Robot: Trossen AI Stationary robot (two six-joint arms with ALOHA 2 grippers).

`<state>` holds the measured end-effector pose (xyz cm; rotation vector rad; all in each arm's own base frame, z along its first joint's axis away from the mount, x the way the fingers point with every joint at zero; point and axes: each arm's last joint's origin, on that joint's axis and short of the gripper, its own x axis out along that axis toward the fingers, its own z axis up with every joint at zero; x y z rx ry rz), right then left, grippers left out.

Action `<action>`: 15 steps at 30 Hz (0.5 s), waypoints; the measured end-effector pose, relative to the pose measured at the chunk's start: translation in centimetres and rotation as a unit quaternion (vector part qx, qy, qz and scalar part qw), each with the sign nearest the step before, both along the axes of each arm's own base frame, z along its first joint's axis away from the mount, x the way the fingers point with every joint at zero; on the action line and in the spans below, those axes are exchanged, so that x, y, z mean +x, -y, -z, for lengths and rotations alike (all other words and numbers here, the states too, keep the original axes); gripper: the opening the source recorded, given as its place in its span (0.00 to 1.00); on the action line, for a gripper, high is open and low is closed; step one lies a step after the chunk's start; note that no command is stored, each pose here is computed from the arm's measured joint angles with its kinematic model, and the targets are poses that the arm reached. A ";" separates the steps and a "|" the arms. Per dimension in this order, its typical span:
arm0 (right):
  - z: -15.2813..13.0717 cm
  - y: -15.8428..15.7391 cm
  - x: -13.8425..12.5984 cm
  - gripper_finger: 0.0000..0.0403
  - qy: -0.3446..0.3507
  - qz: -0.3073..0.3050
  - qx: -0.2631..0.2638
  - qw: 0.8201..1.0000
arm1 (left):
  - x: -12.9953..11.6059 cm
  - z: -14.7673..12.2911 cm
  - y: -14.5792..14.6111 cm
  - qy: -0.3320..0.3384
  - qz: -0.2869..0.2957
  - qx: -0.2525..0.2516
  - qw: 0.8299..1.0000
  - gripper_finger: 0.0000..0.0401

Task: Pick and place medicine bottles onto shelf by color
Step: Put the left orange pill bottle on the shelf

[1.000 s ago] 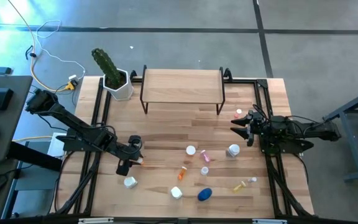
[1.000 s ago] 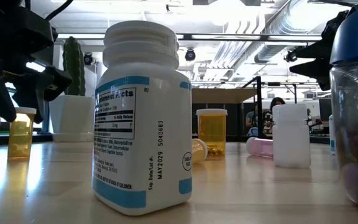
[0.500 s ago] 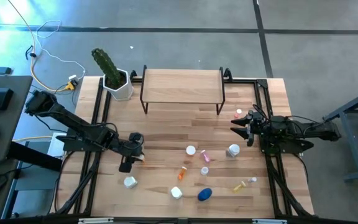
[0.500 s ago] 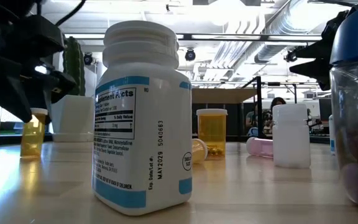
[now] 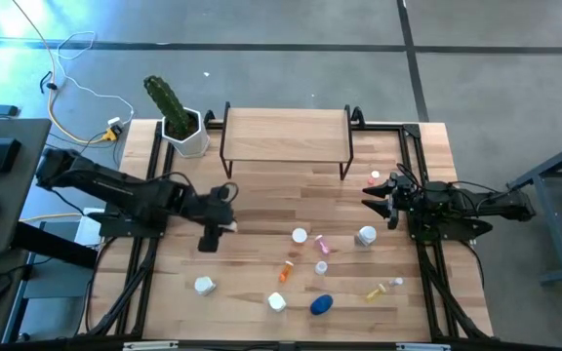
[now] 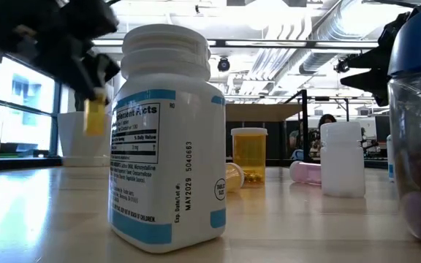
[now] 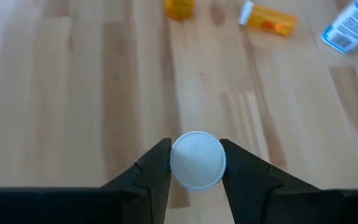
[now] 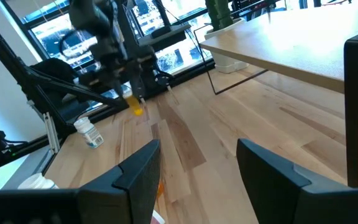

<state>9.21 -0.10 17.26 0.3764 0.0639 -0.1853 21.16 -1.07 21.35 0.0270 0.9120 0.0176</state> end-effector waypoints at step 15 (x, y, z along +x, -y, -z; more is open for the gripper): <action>0.0 0.0 0.0 0.50 0.000 0.000 0.000 1.000 | 0.7 -9.7 -6.2 0.055 -0.068 0.076 0.993 0.29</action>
